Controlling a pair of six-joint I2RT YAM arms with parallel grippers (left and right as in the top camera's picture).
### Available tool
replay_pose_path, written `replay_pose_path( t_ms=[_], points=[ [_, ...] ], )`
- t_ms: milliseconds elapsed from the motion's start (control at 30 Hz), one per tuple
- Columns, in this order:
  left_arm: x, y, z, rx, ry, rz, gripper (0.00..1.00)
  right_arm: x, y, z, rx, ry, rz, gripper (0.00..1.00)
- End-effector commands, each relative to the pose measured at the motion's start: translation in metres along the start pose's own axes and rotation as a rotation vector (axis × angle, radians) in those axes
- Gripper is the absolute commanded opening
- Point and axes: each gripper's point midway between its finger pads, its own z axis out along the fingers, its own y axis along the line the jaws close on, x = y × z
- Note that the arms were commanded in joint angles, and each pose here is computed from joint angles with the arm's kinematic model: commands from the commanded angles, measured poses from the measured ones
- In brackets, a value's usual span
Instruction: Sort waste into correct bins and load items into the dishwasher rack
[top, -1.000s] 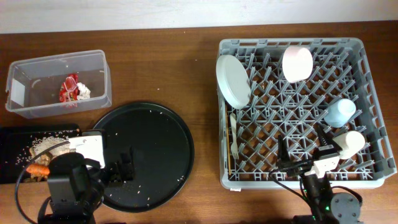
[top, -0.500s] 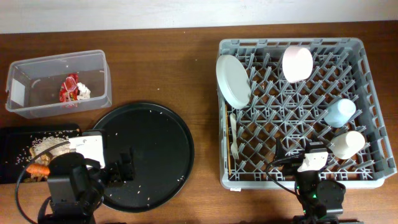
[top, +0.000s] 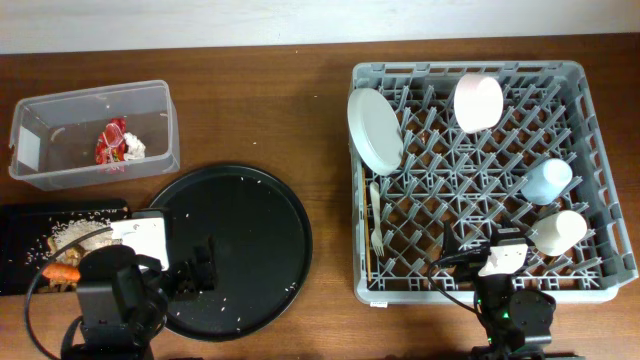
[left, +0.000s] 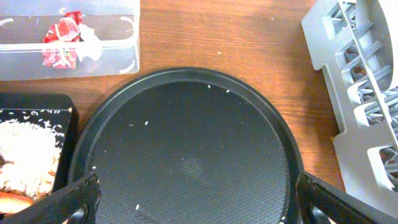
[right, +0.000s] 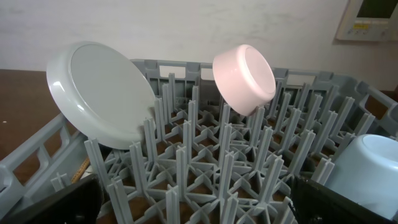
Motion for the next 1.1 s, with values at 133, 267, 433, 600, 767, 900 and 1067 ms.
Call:
replay_pose_path(
  t_ms=[133, 267, 433, 600, 767, 900, 1067],
  points=[
    [0.029, 0.006, -0.004, -0.016, -0.069, 0.024, 0.99, 0.002, 0.000, 0.000, 0.005, -0.004, 0.006, 0.99],
    [0.040, 0.009, 0.028, 0.001, -0.307, 0.040, 0.99, 0.002, 0.000, 0.000, 0.005, -0.004, 0.006, 0.99],
    [0.016, 0.016, 0.048, -0.021, -0.628, 0.048, 0.99, 0.002, 0.000, 0.000, 0.005, -0.004, 0.006, 0.99],
    [0.034, 0.022, 0.073, -0.035, -0.614, 0.043, 0.99, 0.002, 0.000, 0.000, 0.005, -0.004, 0.006, 0.99],
    [0.034, 0.022, 0.073, -0.034, -0.615, 0.043, 0.99, 0.002, 0.000, 0.000, 0.005, -0.004, 0.006, 0.99],
    [0.034, 0.022, 0.073, -0.035, -0.615, 0.043, 0.99, 0.002, 0.000, 0.000, 0.005, -0.004, 0.006, 0.99],
    [0.034, 0.022, 0.073, -0.034, -0.615, 0.043, 0.99, 0.002, 0.000, 0.000, 0.005, -0.004, 0.006, 0.99]
  ],
)
